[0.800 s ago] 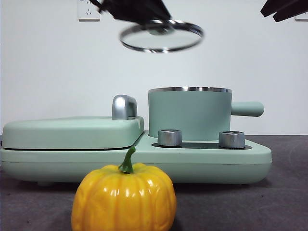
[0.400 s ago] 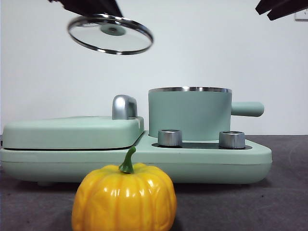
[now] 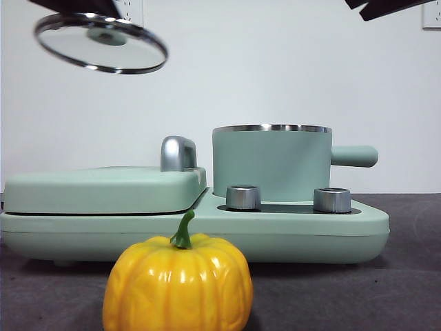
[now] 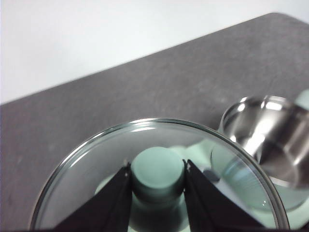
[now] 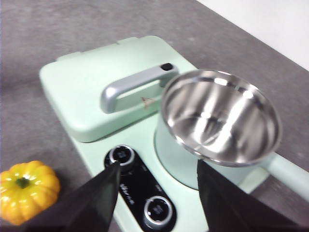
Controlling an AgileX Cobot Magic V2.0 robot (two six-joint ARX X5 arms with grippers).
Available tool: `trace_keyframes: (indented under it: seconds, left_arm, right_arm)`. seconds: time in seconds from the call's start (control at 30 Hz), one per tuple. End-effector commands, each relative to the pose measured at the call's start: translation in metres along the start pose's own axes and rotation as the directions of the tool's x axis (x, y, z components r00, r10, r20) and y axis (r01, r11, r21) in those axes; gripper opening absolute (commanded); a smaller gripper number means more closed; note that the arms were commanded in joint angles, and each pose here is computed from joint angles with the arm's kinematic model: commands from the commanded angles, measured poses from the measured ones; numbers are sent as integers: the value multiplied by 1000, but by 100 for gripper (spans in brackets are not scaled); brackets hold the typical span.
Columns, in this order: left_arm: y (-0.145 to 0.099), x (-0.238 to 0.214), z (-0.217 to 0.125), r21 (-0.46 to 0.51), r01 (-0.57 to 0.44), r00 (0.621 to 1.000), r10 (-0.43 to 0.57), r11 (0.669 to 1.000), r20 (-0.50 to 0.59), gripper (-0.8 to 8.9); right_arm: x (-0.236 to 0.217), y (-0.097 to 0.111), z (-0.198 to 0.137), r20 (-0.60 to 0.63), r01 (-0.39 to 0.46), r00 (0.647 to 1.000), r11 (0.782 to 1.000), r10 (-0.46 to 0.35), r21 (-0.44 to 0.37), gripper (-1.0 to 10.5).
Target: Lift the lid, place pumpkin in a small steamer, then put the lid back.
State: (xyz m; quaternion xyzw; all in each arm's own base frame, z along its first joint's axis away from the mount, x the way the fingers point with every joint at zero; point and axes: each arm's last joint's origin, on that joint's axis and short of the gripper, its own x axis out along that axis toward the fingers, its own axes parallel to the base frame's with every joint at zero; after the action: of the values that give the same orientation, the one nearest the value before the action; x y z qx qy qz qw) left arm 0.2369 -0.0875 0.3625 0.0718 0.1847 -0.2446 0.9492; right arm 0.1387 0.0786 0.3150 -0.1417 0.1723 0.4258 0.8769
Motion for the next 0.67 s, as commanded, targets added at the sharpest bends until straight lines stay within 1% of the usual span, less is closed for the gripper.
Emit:
trace_keyframes:
  seconds: [0.03, 0.17, 0.27, 0.33, 0.5, 0.6, 0.67]
  left_arm:
    - [2, -13, 3, -11, -14, 999, 15, 1000, 40, 11]
    - [4, -26, -6, -41, -34, 999, 35, 999, 13, 11]
    - [4, -31, -8, -51, -37, 999, 37, 998, -5, 11]
    - [4, -33, -8, -52, -38, 999, 37, 998, -6, 11]
    - [4, -34, -7, -50, -38, 999, 38, 998, 2, 11]
    - [4, -34, -7, -50, -38, 999, 38, 998, 2, 11]
    - [4, -34, -7, -50, -38, 999, 38, 998, 2, 11]
  right_arm:
    - [4, 3, 6, 9, -33, 999, 999, 33, 0, 254]
    - [15, 11, 7, -17, -102, 995, 995, 102, -16, 254]
    - [27, 19, 6, -48, -164, 986, 986, 162, -27, 255]
    - [37, 26, 5, -79, -212, 975, 977, 209, -32, 274]
    - [64, 44, 0, -170, -326, 934, 945, 316, -38, 394]
    - [78, 56, -4, -228, -379, 904, 925, 361, -39, 401]
    - [88, 64, -8, -268, -401, 887, 915, 376, -44, 403]
